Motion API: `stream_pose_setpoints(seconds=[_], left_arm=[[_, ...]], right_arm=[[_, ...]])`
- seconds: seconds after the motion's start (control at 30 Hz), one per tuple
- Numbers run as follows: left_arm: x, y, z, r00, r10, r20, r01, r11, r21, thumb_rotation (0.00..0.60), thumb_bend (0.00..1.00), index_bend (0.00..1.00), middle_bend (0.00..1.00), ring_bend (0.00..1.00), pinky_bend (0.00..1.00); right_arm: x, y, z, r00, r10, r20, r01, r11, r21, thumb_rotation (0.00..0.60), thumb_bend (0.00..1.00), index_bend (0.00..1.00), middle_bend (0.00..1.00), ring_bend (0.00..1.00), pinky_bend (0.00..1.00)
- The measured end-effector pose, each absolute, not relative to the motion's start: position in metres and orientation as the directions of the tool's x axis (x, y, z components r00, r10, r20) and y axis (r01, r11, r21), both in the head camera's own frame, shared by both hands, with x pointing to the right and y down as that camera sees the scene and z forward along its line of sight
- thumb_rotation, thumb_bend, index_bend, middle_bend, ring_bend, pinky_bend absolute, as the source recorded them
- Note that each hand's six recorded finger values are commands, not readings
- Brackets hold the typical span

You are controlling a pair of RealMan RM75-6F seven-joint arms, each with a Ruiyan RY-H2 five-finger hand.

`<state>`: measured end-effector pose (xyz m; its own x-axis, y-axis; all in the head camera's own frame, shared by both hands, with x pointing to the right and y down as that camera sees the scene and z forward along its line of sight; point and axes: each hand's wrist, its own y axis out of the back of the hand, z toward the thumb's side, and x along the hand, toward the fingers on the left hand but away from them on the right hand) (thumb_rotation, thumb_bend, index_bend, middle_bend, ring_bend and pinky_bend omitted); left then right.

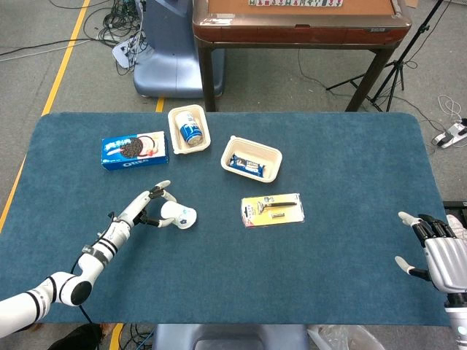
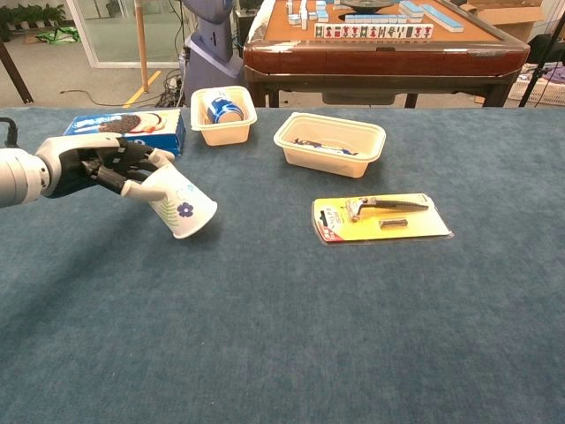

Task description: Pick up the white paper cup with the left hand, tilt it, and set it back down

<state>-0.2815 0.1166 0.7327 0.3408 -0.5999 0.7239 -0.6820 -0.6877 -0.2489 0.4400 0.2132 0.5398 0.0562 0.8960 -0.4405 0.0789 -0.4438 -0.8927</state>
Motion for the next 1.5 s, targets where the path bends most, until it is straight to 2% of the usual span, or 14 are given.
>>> stream_pose_setpoints(seconds=[0.23,0.47,0.6,0.83,0.97,1.17,1.5], left_arm=[[-0.296,0.123,0.737,0.327,-0.603,0.728,-0.646,-0.705,-0.293,0.600,0.21,0.37,0.04,0.00,0.00],[-0.314,0.124,0.732,0.313,-0.614,0.725,-0.589,-0.724,-0.358,0.600,0.21,0.07,0.00,0.00,0.00],[-0.326,0.120,0.724,0.309,-0.614,0.726,-0.518,-0.749,-0.413,0.600,0.21,0.08,0.00,0.00,0.00],[-0.327,0.111,0.708,0.331,-0.627,0.705,-0.352,-0.775,-0.525,0.600,0.21,0.20,0.00,0.00,0.00],[-0.319,0.109,0.700,0.346,-0.627,0.698,-0.230,-0.778,-0.585,0.600,0.21,0.23,0.00,0.00,0.00],[-0.304,0.107,0.698,0.347,-0.621,0.703,-0.059,-0.762,-0.645,0.600,0.21,0.23,0.00,0.00,0.00],[-0.274,0.106,0.704,0.315,-0.596,0.739,0.070,-0.762,-0.644,0.600,0.21,0.19,0.00,0.00,0.00]], right_arm=[[0.440,0.213,0.539,0.056,0.896,-0.440,0.078,-0.444,-0.893,0.600,0.16,0.19,0.29,0.15,0.22],[0.441,0.214,0.539,0.056,0.893,-0.446,0.067,-0.449,-0.891,0.600,0.16,0.19,0.29,0.15,0.22],[0.441,0.215,0.539,0.057,0.892,-0.448,0.068,-0.451,-0.890,0.600,0.16,0.19,0.29,0.15,0.22],[0.440,0.215,0.540,0.060,0.891,-0.450,0.071,-0.453,-0.889,0.600,0.16,0.19,0.29,0.15,0.22],[0.441,0.214,0.540,0.059,0.892,-0.449,0.072,-0.452,-0.889,0.600,0.16,0.19,0.29,0.15,0.22],[0.442,0.216,0.541,0.055,0.891,-0.452,0.075,-0.455,-0.887,0.600,0.16,0.19,0.29,0.15,0.22],[0.446,0.217,0.541,0.045,0.891,-0.452,0.080,-0.455,-0.887,0.600,0.16,0.19,0.29,0.15,0.22]])
